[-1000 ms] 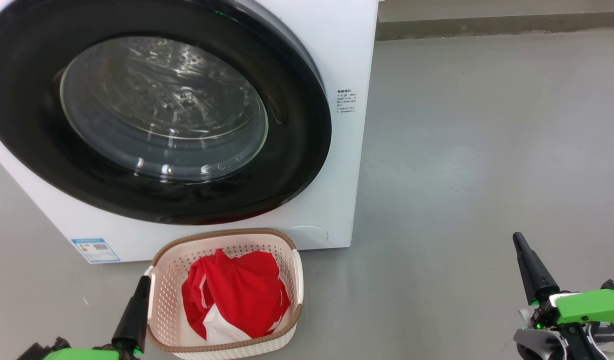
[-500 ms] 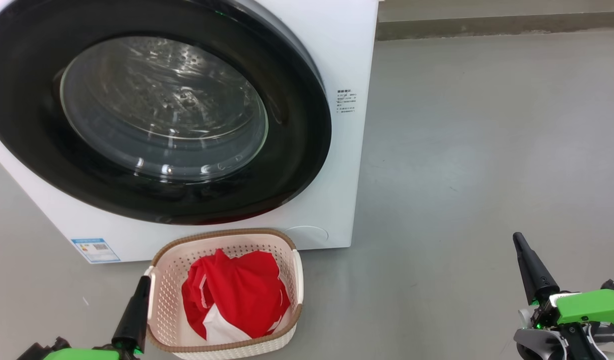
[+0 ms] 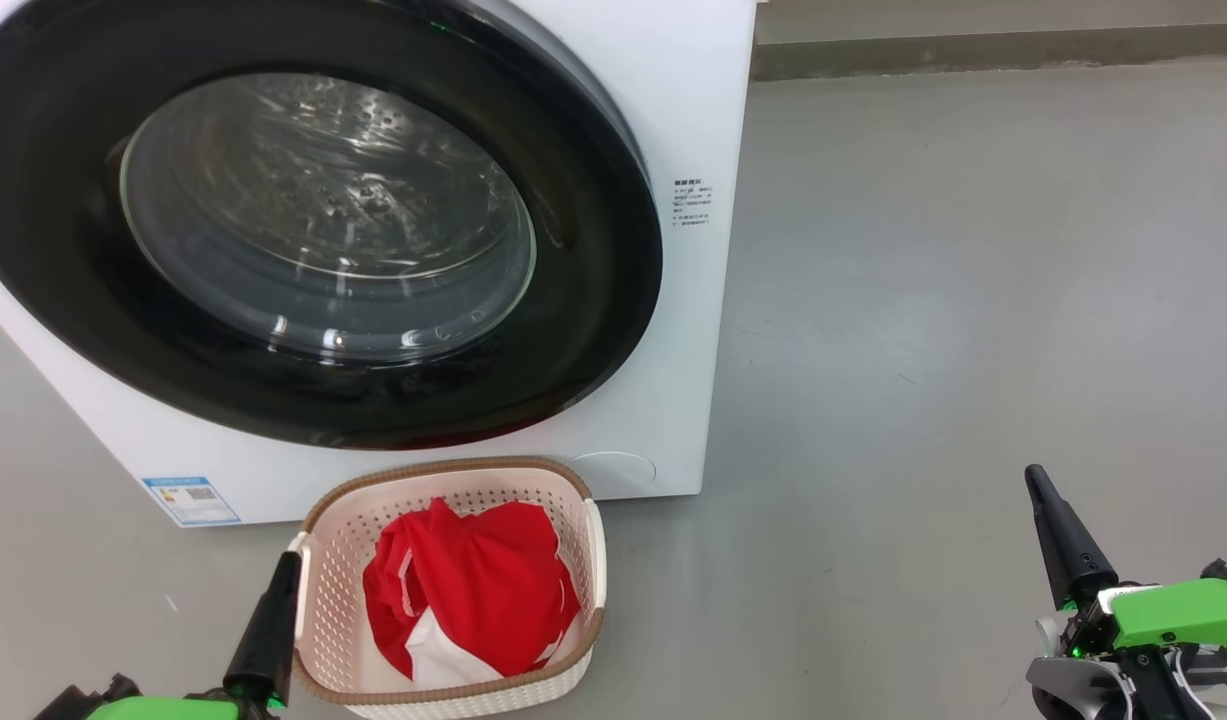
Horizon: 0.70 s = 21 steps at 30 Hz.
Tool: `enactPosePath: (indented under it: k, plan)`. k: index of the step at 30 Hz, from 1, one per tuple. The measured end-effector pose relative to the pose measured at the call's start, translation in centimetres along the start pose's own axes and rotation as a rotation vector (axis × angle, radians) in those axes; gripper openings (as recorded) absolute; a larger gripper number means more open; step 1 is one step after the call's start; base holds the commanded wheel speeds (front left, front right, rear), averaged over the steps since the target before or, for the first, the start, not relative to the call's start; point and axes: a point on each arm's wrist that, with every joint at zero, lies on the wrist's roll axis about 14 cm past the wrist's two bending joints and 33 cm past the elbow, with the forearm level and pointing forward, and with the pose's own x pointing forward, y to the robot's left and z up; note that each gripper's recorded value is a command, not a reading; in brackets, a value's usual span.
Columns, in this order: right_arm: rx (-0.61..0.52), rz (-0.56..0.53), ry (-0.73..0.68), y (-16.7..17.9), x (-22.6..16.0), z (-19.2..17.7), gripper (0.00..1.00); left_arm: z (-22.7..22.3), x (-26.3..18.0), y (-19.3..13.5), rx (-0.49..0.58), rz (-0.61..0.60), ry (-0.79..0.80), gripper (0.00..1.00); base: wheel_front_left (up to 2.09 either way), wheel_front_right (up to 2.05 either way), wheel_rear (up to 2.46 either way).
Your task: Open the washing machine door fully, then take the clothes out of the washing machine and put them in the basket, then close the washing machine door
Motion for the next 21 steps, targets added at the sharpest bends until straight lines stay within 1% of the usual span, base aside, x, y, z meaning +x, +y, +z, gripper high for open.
enactPosePath:
  k: [21]
  plan:
    - [0.002, 0.0, -0.001, -0.01, 0.0, 0.0, 0.0, -0.01, 0.0, 0.0, 0.0, 0.0, 0.0, 0.0, 0.0, 0.0, 0.0]
